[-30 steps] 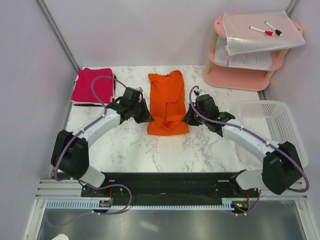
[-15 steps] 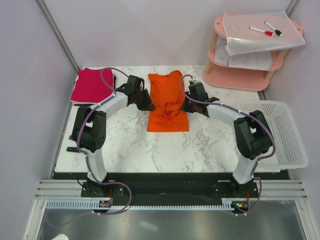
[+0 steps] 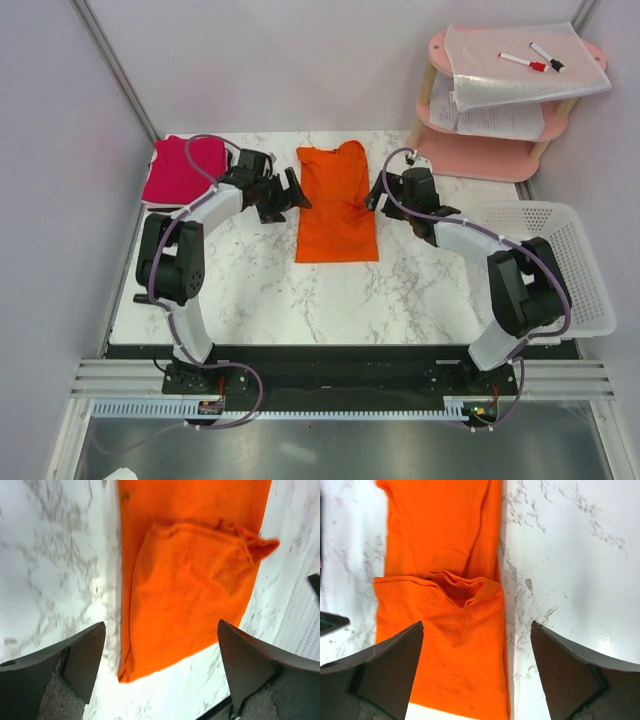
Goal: Fold and stack the t-shirts
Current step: Fold the folded rectangular tshirt in 1/3 of the way, then grab one side of the 2/3 rectangular tshirt with both arms
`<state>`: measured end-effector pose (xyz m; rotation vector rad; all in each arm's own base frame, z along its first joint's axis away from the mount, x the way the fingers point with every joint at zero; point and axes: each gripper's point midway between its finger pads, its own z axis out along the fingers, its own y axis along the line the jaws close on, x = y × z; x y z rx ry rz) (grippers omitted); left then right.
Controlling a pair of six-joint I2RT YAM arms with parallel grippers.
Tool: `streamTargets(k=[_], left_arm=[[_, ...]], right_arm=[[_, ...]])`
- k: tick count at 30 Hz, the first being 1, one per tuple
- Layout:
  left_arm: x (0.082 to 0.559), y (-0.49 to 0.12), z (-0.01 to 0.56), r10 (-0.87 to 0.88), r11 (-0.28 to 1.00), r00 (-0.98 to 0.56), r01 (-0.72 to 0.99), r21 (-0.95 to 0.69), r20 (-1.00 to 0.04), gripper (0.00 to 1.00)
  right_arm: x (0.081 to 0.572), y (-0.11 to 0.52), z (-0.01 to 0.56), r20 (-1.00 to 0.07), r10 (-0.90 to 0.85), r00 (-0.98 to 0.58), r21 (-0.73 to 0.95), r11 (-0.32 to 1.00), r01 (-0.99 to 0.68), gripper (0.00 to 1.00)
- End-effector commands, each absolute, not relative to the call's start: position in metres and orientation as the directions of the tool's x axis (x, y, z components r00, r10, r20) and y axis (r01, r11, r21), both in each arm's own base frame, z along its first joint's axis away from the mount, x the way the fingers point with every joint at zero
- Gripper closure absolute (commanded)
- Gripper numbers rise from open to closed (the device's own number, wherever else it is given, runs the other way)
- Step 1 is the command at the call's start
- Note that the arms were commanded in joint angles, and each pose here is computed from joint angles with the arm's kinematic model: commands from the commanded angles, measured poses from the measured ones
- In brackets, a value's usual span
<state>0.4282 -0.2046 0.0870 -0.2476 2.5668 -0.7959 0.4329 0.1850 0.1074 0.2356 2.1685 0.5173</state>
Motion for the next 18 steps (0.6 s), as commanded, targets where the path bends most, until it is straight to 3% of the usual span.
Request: streamTargets(k=[1,8,14,18], left_arm=[[0.401,-0.203,0.095,-0.294,0.801,-0.872,-0.002,-0.599,-0.39,0.05],[0.355,-0.215,0.06,-0.288,0.771,-0.909,-0.034,-0.636,-0.301,0.21],[0.326,-0.219,0.033,-0.283,0.777,-0.93,-0.079,-0.624,-0.235,0.27],[0.314,-0.222,0.022,-0.275,0.782,-0.938,-0.09,-0.617,-0.213,0.36]], right_arm=[[0.42,0.187,0.123,-0.724,0.348,-0.595,0.464,0.885,-0.048,0.06],[0.366,0.196,0.07,-0.527,0.332,-0.782,0.518,0.855,0.013,0.16],[0.331,0.193,0.04,-0.413,0.339,-0.845,0.53,0.844,0.079,0.19],[0.306,0.193,0.023,-0.349,0.352,-0.868,0.556,0.824,0.111,0.21]])
